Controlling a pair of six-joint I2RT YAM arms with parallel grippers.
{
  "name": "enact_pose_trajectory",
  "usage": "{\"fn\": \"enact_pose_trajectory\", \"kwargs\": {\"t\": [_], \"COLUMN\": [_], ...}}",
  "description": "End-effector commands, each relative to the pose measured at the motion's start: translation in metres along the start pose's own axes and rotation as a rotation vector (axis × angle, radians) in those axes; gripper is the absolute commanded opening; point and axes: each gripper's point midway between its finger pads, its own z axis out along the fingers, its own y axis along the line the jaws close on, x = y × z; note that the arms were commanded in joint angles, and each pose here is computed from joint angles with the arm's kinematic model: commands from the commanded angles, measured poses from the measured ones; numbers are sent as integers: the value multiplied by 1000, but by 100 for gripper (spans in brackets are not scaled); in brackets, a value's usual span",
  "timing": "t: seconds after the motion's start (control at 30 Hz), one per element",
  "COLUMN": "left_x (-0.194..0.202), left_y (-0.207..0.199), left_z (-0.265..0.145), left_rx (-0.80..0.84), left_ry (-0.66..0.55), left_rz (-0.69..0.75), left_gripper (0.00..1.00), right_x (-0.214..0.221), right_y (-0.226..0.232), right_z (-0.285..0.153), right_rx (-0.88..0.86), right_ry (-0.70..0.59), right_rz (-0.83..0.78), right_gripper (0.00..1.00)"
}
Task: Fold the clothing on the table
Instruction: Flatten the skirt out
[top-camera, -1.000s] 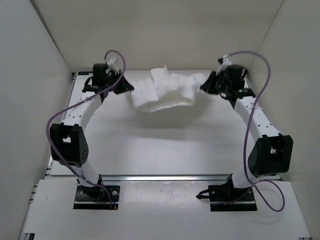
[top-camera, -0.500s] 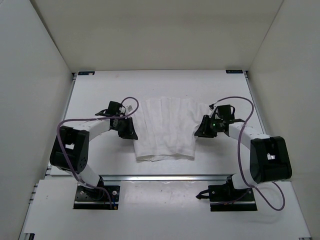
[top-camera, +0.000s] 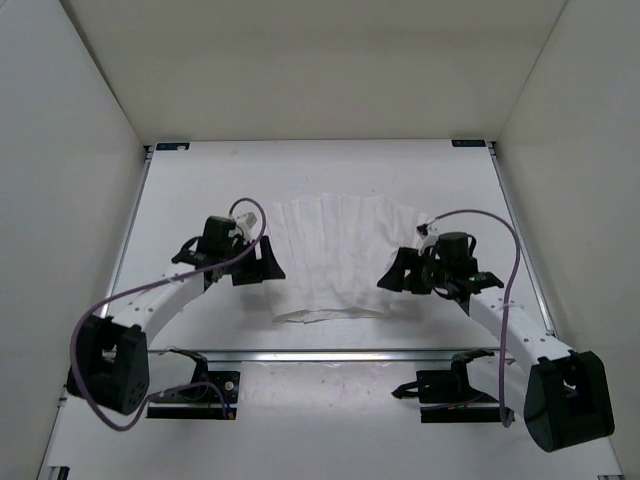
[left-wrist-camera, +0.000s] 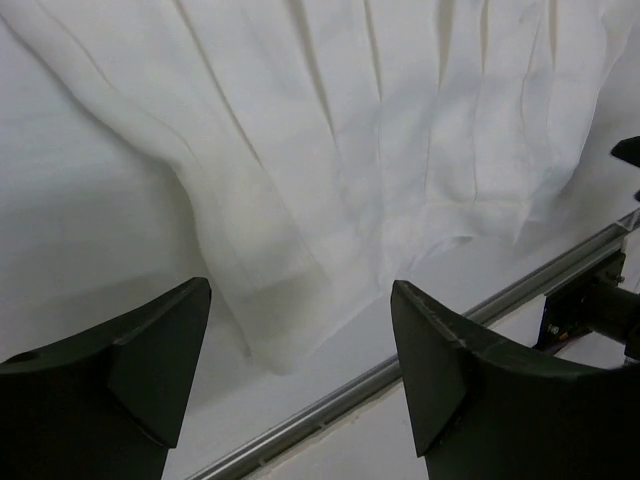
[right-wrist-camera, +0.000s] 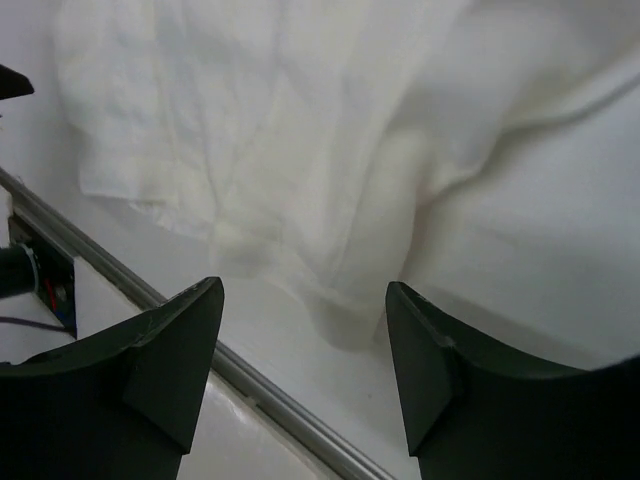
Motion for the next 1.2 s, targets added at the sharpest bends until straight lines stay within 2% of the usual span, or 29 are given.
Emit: {"fn": "enact_pose_trajectory", "kwargs": {"t": [0.0, 0.07, 0.27, 0.63, 0.77, 0.8, 0.87, 0.9, 0.97, 1.17], "left_x": [36, 43, 70, 67, 72, 73, 72, 74, 73, 87], "left_y": [1, 3, 19, 25, 30, 27, 23, 23, 20, 20], "left_z": [-2, -5, -5, 5, 9, 10, 12, 14, 16, 14], "left_rx": [5, 9, -2, -20, -15, -6, 0, 0, 4, 11], "left_ry": [-7, -58, -95, -56, -32, -21, -14, 0, 8, 42], "left_rz": [-91, -135, -198, -165, -176, -168, -151, -156, -149, -165], "left_gripper": [82, 81, 74, 72, 71, 71, 72, 71, 68, 62], "right_x": [45, 67, 83, 77, 79, 80, 84, 86, 87, 86], "right_y": [-7, -14, -23, -37, -39, -39, -38, -38, -35, -33], "right_z": [0, -2, -3, 15, 19, 19, 21, 22, 24, 27], "right_rx": [-2, 18, 62, 181, 190, 189, 181, 185, 163, 157], "right_ry": [81, 105, 97, 146, 148, 150, 172, 183, 188, 191], "right_rz": [78, 83, 99, 141, 171, 183, 189, 190, 188, 195], "right_gripper": [63, 63, 68, 53, 43, 37, 18, 15, 0, 0]}}
